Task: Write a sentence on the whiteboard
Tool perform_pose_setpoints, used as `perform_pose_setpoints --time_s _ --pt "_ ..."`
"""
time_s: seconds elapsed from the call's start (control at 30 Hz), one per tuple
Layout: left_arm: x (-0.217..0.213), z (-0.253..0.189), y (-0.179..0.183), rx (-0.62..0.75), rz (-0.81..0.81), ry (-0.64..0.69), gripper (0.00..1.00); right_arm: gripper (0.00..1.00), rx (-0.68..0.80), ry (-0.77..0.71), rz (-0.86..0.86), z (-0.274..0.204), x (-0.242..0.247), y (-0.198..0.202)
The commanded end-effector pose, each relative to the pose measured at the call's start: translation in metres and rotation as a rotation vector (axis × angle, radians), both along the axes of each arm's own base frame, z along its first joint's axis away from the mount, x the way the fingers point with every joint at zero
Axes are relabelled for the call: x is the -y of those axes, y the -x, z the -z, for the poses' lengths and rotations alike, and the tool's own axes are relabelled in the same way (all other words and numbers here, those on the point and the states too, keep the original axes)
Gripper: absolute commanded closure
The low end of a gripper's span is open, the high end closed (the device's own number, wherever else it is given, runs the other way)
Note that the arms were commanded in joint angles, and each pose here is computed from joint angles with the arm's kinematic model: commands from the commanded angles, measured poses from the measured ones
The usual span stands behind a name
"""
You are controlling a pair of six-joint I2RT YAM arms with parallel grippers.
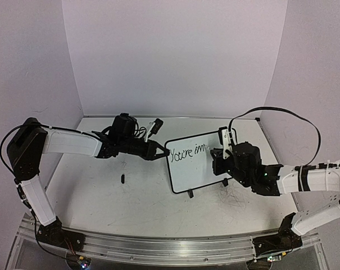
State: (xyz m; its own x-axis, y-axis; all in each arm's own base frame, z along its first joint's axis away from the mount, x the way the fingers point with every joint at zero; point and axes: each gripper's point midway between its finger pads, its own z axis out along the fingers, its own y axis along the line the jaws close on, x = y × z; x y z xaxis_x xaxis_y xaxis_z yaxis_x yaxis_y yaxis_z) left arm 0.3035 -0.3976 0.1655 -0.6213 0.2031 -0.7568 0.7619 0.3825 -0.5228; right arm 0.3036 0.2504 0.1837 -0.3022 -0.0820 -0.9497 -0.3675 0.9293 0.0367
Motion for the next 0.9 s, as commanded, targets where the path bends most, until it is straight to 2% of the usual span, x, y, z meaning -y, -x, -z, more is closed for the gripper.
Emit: perform_pose_setpoints --time_s 0.0,0.57,0.7,0.87 --pt "-0.013 0.001 -0.012 0.033 -0.06 -0.051 1.0 1.0 -0.03 -0.003 0.019 0.004 0.003 0.001" --pt "-0.013 0.001 -0.011 0.031 -0.059 -0.051 1.0 1.0 -0.135 0.007 -0.013 0.038 -0.001 0.027" --pt "-0.013 0.002 -0.012 0.03 -0.058 -0.051 1.0 1.0 -0.126 -0.016 -0.016 0.031 -0.002 0.028" --pt "-0.012 0.002 -0.012 0.028 -0.059 -0.051 1.0 1.0 -0.056 -0.085 -0.016 -0.001 -0.005 0.023"
